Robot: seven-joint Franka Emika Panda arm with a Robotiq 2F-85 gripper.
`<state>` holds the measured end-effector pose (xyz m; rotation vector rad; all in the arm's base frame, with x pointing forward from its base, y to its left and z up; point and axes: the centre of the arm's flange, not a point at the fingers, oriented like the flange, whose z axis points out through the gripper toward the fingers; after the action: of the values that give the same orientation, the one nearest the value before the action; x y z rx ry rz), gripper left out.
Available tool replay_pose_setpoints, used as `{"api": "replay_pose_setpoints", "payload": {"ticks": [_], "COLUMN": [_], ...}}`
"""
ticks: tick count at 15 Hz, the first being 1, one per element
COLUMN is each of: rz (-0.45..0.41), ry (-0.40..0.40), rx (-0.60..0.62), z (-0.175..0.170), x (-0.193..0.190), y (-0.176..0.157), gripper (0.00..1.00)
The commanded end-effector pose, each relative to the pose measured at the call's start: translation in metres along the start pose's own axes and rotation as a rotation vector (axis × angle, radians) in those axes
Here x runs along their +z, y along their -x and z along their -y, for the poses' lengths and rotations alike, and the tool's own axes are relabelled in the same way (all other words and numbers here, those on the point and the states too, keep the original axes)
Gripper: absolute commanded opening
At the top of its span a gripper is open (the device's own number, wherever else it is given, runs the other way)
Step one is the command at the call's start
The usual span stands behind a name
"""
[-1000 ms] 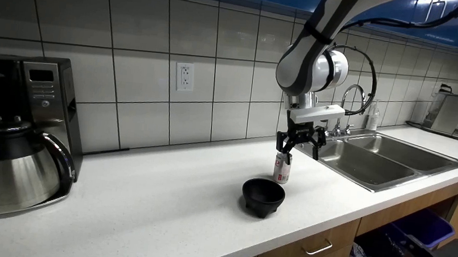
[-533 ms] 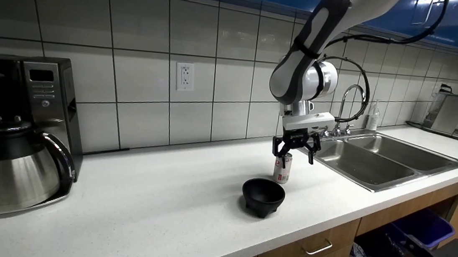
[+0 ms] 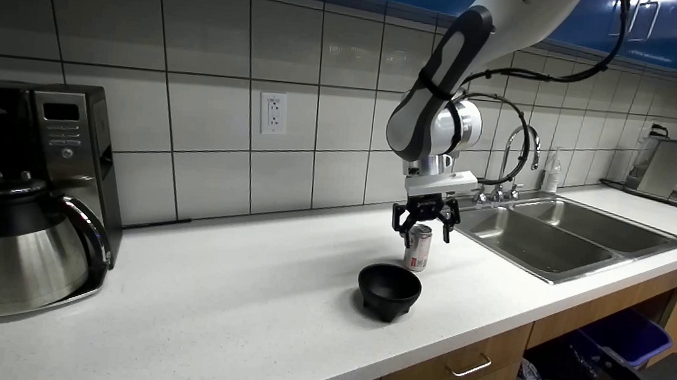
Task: Put the can into the bowl
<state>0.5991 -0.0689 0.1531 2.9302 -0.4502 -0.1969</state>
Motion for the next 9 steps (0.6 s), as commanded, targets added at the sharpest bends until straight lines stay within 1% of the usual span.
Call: {"api": "replay_pose_setpoints", "payload": {"ticks": [1, 9], "rz": [-0.004, -0.016], "ry": [0.006, 0.008], "rx": [0.024, 0.059], "z": [0.011, 0.012], "x": [-0.005, -0.003], "y": [-0.020, -0.040], "gripper": [1.00, 1.00]}}
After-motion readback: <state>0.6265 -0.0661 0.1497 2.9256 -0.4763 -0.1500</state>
